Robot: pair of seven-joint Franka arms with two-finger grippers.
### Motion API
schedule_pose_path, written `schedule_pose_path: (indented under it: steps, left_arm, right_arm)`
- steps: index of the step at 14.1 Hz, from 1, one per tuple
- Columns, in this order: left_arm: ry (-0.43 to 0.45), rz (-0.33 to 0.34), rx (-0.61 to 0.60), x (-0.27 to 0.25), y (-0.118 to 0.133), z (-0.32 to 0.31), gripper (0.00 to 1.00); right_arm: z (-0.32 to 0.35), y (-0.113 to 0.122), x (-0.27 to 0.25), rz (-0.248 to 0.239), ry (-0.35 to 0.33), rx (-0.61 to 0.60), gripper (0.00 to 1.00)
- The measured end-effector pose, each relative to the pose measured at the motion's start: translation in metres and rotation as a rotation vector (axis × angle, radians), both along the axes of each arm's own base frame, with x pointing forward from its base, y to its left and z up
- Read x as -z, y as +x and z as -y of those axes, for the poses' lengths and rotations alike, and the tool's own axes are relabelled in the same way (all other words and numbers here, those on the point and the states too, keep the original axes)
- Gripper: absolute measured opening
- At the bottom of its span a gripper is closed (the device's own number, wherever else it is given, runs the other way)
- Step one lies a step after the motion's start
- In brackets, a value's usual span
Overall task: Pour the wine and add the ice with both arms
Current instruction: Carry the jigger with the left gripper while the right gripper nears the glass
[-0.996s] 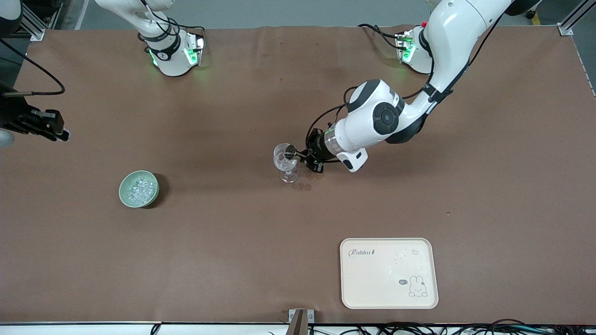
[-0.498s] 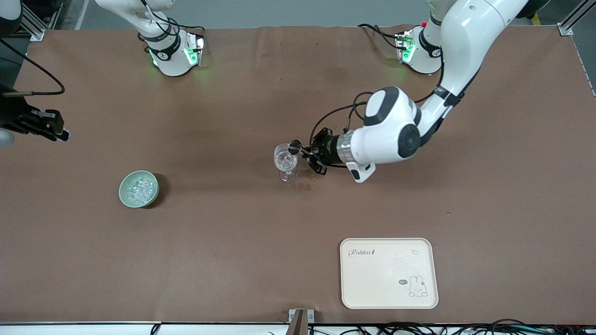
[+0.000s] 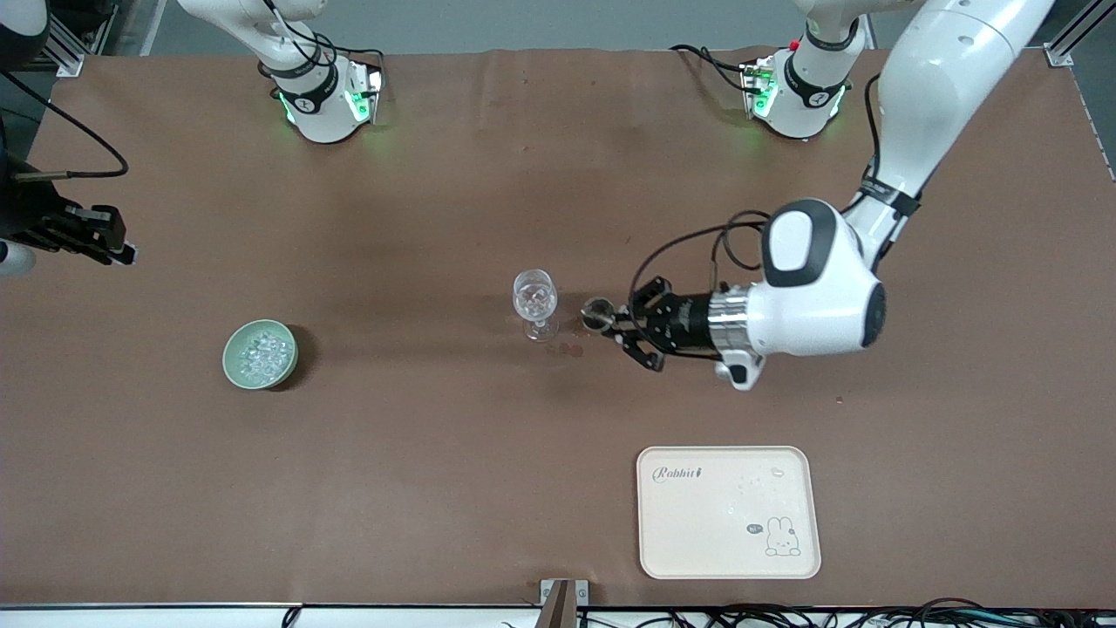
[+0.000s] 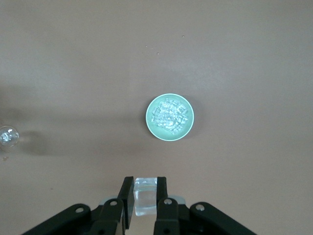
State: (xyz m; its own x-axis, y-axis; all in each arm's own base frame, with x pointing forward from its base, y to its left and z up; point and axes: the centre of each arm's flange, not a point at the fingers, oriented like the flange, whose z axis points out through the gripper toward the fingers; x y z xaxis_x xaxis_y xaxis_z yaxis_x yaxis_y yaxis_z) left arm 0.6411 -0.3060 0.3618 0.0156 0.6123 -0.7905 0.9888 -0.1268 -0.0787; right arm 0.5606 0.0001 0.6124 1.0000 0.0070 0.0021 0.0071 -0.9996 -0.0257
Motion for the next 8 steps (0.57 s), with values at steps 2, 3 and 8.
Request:
schedule_pose_path:
  steps: [2, 3, 8]
  left_arm:
    - [-0.04, 0.018, -0.047, 0.005, 0.028, -0.03, 0.21]
    - [-0.064, 0.024, -0.072, 0.007, 0.041, -0.043, 0.21]
    - [-0.209, 0.059, -0.225, 0.034, 0.094, -0.139, 0.21]
  right_arm:
    - [-0.033, 0.0, -0.001, 0.008, 0.001, 0.005, 0.22]
    - [-0.056, 0.0, -0.001, 0.018, 0.002, 0.01, 0.22]
    - [-0.202, -0.003, 0.034, 0.03, 0.014, 0.058, 0.22]
